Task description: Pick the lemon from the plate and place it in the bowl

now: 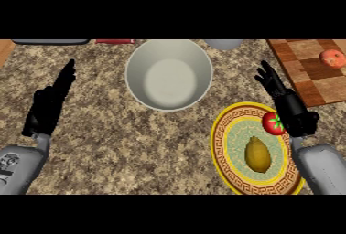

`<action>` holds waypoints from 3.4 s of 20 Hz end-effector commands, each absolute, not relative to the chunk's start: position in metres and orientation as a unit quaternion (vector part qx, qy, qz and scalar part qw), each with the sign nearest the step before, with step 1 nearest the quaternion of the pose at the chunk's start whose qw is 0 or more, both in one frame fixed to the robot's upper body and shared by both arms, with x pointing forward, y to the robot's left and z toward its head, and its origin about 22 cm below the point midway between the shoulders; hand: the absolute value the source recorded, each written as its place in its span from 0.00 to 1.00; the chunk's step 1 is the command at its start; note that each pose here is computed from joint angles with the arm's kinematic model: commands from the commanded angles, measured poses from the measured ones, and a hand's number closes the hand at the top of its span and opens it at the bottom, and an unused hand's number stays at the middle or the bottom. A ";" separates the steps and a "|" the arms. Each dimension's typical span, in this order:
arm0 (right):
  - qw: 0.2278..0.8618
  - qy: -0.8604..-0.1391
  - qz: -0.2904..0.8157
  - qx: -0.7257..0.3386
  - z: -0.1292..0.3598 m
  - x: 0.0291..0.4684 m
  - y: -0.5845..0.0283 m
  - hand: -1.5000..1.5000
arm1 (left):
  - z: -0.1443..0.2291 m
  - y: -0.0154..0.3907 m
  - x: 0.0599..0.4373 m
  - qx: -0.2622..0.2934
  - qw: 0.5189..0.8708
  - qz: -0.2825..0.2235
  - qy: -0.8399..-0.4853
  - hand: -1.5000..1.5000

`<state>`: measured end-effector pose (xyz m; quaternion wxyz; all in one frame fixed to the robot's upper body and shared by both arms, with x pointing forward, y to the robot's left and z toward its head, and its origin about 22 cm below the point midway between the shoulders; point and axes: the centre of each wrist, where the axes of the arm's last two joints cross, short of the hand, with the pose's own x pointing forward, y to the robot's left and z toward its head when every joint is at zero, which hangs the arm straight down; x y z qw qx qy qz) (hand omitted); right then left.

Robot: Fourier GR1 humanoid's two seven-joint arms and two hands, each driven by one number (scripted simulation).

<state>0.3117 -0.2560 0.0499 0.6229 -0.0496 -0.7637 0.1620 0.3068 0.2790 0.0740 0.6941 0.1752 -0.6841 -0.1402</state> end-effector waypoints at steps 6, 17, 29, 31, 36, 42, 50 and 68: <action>0.742 -0.649 0.161 -0.036 0.016 0.242 -0.206 1.00 | 0.044 0.233 0.281 0.072 0.686 -0.046 -0.722 0.50; 0.526 -0.807 -0.059 -0.263 0.028 0.165 -0.184 0.00 | 0.034 0.241 0.271 0.035 0.706 -0.035 -0.706 0.50; 0.639 -0.687 0.011 -0.346 0.127 0.143 -0.229 0.00 | 0.030 0.213 0.277 0.034 0.695 -0.050 -0.716 0.50; 0.674 -0.659 0.015 -0.333 0.131 0.141 -0.218 0.00 | 0.025 0.217 0.275 0.037 0.700 -0.050 -0.712 0.50; 0.736 -0.593 0.063 -0.321 0.131 0.167 -0.218 0.00 | 0.031 0.233 0.279 0.031 0.695 -0.047 -0.717 0.50; 0.777 -0.541 0.093 -0.308 0.116 0.189 -0.217 0.00 | 0.022 0.220 0.288 0.020 0.700 -0.046 -0.713 0.50; 0.775 -0.561 0.087 -0.278 0.088 0.153 -0.223 0.00 | 0.023 0.201 0.262 0.038 0.698 -0.045 -0.714 0.50; 0.771 -0.603 0.015 -0.205 0.059 0.162 -0.228 0.00 | 0.042 0.218 0.265 0.030 0.697 -0.052 -0.714 0.50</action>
